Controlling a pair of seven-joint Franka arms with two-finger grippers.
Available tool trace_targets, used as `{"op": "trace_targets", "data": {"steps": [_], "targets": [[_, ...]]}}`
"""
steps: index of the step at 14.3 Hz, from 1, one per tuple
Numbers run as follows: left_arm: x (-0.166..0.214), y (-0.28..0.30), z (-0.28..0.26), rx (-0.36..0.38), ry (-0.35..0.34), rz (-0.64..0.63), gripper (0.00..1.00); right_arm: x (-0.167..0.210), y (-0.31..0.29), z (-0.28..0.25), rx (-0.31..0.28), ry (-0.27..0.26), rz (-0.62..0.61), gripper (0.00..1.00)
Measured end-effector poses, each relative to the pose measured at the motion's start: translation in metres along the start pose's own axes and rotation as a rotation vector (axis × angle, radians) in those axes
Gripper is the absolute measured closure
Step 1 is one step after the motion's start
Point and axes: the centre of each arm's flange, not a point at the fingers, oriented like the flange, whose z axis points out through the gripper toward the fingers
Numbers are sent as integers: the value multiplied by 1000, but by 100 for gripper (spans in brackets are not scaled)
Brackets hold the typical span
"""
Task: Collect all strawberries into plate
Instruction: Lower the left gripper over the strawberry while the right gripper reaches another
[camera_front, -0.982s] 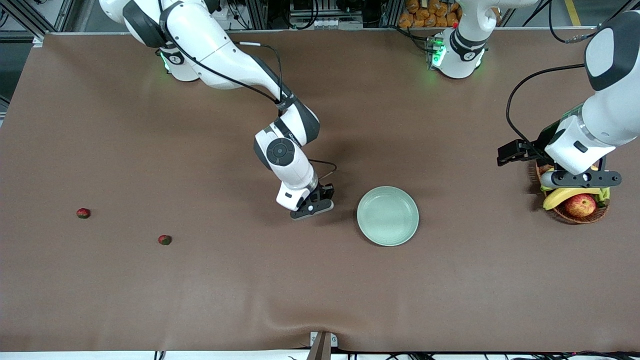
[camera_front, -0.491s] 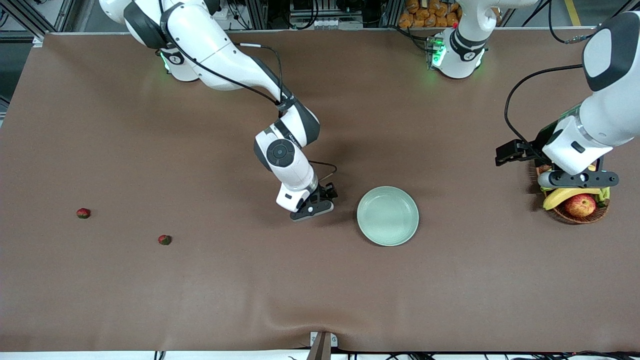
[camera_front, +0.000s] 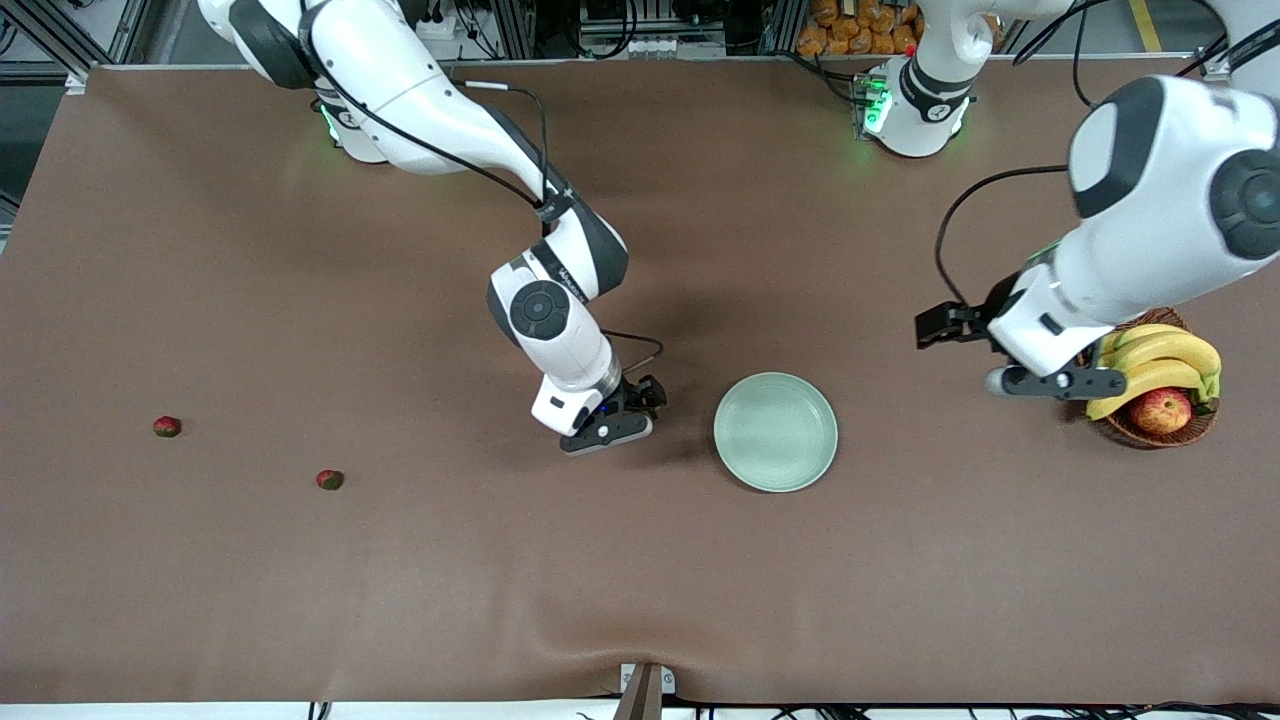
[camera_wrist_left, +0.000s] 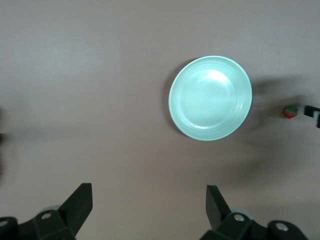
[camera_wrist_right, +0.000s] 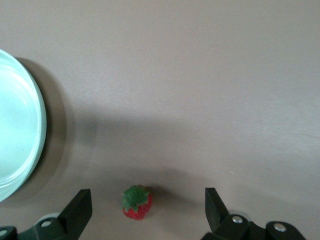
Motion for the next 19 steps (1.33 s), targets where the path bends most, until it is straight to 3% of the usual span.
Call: {"op": "trace_targets", "data": {"steps": [4, 11, 15, 19], "targets": [[7, 48, 34, -4, 27, -47, 0, 21, 39, -54, -23, -51, 33, 0], [17, 142, 111, -45, 109, -110, 0, 51, 131, -163, -41, -76, 113, 0], [20, 199, 165, -77, 144, -135, 0, 52, 191, -196, -56, -133, 144, 0], [19, 225, 210, -98, 177, -102, 0, 49, 212, -218, -62, -160, 168, 0]]}}
